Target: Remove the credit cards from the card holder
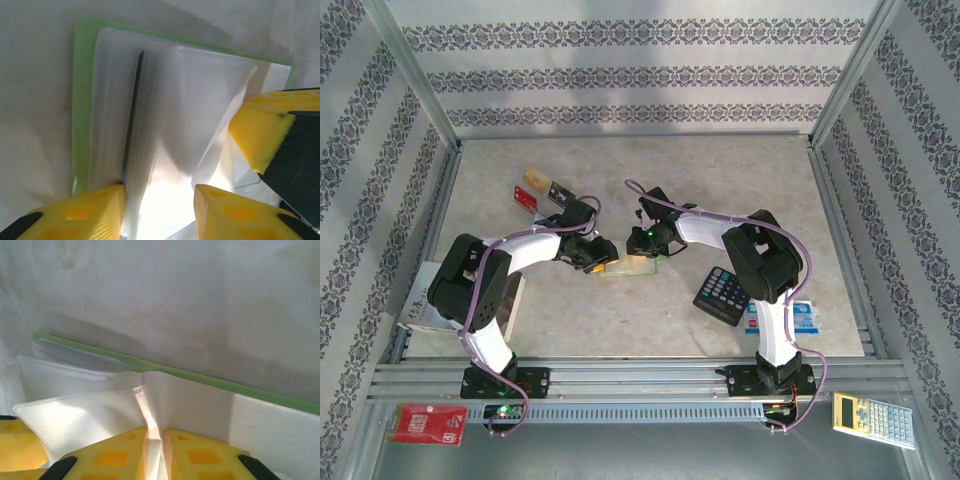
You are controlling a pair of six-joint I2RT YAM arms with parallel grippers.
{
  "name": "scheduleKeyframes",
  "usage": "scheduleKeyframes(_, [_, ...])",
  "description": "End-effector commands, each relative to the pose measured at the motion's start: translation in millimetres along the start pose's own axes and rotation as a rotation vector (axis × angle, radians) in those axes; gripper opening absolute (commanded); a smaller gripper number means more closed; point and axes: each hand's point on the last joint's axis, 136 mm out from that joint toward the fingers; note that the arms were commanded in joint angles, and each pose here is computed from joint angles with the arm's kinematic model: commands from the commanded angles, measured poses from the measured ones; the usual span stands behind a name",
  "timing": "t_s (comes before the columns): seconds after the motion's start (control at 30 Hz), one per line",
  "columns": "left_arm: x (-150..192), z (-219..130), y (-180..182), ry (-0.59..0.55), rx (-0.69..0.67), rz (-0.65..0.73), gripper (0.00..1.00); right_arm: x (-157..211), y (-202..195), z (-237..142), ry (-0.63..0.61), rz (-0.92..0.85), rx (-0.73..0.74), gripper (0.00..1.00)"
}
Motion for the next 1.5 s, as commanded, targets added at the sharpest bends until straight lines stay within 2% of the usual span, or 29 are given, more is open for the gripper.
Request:
scheduleKeyframes(0.0, [11.1, 13.9, 10.6, 0.053, -0.056, 0.028, 0.42, 30.9, -31.5, 21.2, 0.092, 0.035, 0.113, 0.21])
scheduleKeyframes(0.27, [11.9, 2.3, -17.8, 0.048, 0.029, 0.086, 0.36, 32.4, -32.1, 21.3, 0.092, 0.049, 0.105, 0.21])
scheduleKeyframes(0.43, [17.3, -2.0, -37.1, 0.075, 0.128, 0.105, 0.36, 28.5, -29.5, 18.0, 0.078, 0.058, 0.085, 0.21])
scheduleKeyframes(0.57, [18.8, 0.0, -40.0, 0.088, 0.148, 0.104, 0.35, 22.5, -26.2, 11.0, 0.051, 0.069, 0.058, 0.21])
scheduleKeyframes(0.7, [14.2, 2.2, -32.7, 0.069, 0.104, 0.1, 0.3, 12.7, -21.5, -0.8, 0.014, 0.08, 0.027, 0.2])
scheduleKeyframes(1.0, [17.6, -1.4, -54.9, 0.096, 0.209, 0.11, 0.31, -14.8, -5.4, -41.5, -0.105, 0.093, -0.04, 0.21])
scheduleKeyframes(1.3, [18.3, 11.1, -62.4, 0.134, 0.244, 0.097, 0.33, -24.5, -24.1, -78.0, -0.211, 0.139, -0.002, 0.21])
scheduleKeyframes(1.47, [18.2, 13.9, -82.9, 0.143, 0.276, 0.124, 0.37, -25.7, -34.6, -98.2, -0.267, 0.156, 0.032, 0.21])
Point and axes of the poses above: each hand's point on the last joint's axis, 136 mm out from that joint toward the fingers, its own z axis out along the fingers, its own y axis along the line the jaws close on, x = y × z, and after that the axes turned 14 degrees about -z, right-handed
